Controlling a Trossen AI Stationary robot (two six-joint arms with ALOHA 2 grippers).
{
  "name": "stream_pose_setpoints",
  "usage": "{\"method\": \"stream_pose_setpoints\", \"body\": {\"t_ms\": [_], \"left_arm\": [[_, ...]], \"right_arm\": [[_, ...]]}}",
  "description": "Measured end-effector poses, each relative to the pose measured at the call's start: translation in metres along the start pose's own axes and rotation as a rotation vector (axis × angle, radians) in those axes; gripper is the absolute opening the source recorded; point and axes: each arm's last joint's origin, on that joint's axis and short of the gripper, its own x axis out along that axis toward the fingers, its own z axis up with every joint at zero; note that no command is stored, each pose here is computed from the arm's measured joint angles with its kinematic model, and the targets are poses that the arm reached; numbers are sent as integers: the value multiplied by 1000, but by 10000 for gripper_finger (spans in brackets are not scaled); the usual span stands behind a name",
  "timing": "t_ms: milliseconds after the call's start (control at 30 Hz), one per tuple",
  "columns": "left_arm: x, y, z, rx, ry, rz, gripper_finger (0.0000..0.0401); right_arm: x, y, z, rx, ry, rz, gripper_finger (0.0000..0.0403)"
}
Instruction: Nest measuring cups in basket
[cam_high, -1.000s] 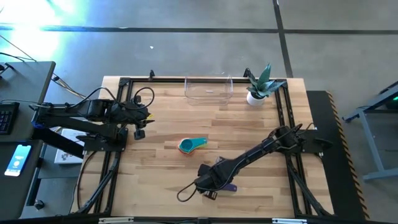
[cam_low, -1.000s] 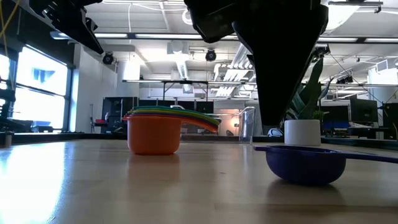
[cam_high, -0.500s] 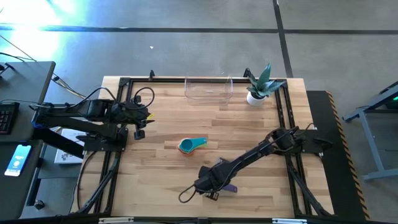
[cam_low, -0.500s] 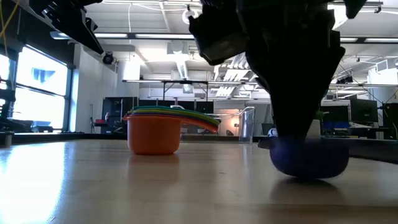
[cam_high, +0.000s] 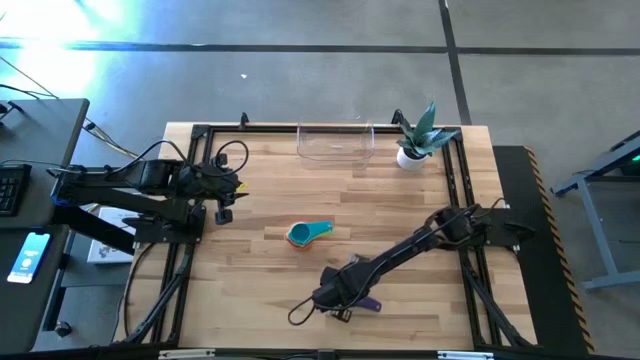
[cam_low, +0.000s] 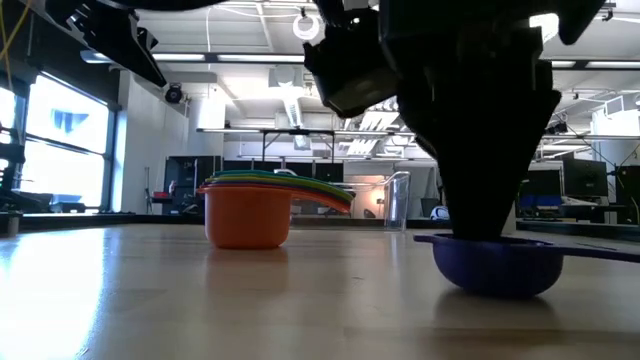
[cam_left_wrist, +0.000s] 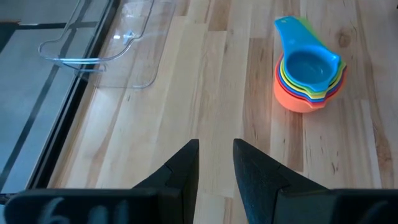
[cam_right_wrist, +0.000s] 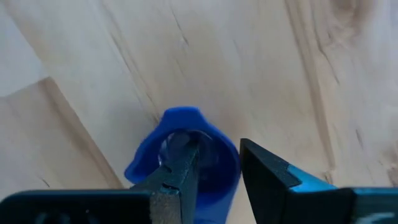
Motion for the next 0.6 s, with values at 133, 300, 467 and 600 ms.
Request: {"method": "stream_pose_setpoints", "body": {"t_ms": [133,300,467,600], "left_arm": [[0,0,0,10,1,0,90],[0,0,0,11,2,0,90],[0,0,0,11,1,-1,90],[0,0,0,10,1,0,90]], "right_arm": [[6,-1,3,22,26,12,82],[5,-5,7,111,40,24,14],[2,-10,13,171,64,56,7],[-9,-12,23,190,39,72,4]]}}
